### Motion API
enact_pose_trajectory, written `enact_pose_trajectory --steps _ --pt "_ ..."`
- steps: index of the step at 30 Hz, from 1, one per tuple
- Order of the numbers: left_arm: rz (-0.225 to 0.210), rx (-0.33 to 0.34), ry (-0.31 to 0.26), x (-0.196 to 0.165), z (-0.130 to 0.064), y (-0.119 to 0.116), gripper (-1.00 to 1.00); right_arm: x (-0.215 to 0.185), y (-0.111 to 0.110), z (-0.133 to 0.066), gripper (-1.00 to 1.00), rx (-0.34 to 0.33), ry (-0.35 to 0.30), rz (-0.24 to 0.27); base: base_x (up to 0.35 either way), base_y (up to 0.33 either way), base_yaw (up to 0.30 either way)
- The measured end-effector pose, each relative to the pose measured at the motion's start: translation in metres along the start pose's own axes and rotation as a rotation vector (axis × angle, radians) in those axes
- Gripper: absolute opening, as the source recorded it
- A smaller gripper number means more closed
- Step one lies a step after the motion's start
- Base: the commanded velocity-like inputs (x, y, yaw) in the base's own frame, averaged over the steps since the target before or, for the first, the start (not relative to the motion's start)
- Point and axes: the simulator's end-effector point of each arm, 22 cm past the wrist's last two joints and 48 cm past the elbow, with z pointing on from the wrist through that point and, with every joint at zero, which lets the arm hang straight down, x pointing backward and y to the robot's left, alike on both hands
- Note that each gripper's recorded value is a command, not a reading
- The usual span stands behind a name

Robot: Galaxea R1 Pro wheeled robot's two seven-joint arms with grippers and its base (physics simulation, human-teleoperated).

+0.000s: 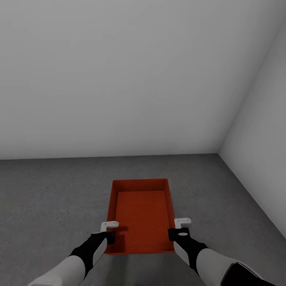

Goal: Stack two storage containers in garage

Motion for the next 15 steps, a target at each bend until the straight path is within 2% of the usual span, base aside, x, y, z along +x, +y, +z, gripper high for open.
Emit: enact_pose_trajectory --steps 15 --pt "0.001 -0.002 0.022 0.011 0.007 0.001 -1.00 0.011 0.002 0.006 -1.00 -0.002 0.022 -0.003 0.000 0.000 0.000"
